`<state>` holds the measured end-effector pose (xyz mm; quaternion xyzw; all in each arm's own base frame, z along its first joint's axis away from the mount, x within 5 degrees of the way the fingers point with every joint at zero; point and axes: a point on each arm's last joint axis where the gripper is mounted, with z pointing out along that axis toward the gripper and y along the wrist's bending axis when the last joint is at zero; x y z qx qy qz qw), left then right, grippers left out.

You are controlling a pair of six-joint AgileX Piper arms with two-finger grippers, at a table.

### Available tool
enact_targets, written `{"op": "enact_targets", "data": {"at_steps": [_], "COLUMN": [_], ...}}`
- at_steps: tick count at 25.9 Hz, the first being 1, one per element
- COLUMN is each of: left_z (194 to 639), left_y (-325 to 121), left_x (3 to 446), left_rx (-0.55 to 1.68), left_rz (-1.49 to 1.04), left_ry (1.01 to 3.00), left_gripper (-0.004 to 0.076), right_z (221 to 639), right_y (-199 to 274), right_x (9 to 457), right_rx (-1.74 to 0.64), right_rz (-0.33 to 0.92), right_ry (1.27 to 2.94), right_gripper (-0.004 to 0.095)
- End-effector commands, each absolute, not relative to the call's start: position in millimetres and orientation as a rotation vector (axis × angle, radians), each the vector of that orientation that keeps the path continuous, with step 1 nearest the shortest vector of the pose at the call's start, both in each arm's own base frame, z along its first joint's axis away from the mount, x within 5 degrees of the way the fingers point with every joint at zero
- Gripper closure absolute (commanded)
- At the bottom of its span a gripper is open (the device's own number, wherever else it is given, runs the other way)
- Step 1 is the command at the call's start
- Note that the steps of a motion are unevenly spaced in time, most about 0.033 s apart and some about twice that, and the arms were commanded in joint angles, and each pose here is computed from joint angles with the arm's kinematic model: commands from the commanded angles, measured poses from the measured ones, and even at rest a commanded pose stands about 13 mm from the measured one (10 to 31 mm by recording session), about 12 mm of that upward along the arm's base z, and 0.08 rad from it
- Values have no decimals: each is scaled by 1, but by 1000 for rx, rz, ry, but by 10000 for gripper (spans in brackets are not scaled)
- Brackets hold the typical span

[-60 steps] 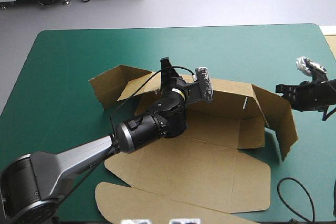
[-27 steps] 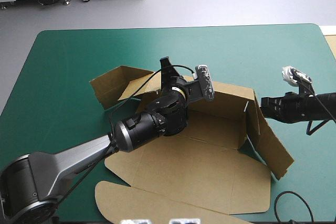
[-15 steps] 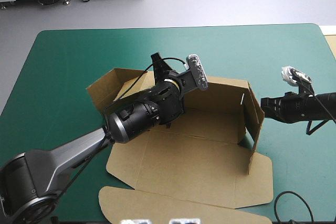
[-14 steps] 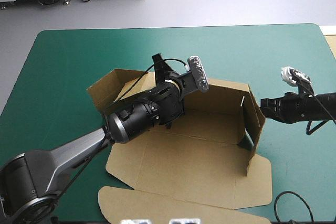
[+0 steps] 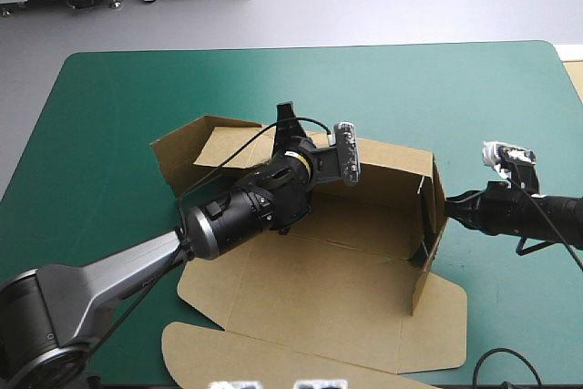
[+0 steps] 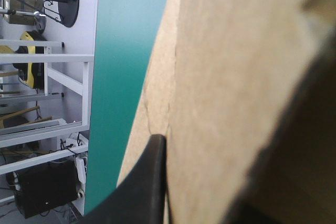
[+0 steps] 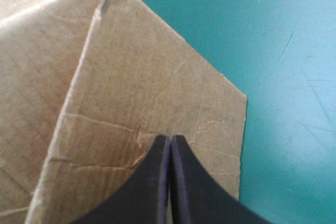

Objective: Fold the box

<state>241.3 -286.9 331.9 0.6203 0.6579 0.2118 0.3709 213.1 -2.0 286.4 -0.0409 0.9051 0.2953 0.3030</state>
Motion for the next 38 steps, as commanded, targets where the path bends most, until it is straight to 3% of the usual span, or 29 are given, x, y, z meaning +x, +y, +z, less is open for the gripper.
{"op": "enact_targets", "data": {"at_steps": [1, 13, 24, 30, 34, 38], "left_z": [331, 290, 291, 291, 291, 291], "left_y": [-283, -294, -295, -295, -295, -295], "left_x": [234, 241, 242, 242, 242, 241], "left_rx": [1581, 1681, 1680, 1680, 1680, 1681], "left_rz": [461, 516, 515, 515, 515, 511], "left_ry": [1756, 1784, 1775, 1776, 1776, 1771], "left_gripper": [733, 733, 733, 733, 733, 733], "right_z": [292, 287, 285, 293, 299, 300], "right_y": [4, 8, 8, 11, 12, 14], "right_x": [209, 197, 193, 177, 167, 169], "right_rx": [-139, -182, -303, -469, -529, -565], "right_rz": [804, 772, 723, 598, 532, 549], "right_ry": [2278, 2240, 2250, 2221, 2204, 2165], "right_gripper": [926, 925, 909, 878, 712, 459]}}
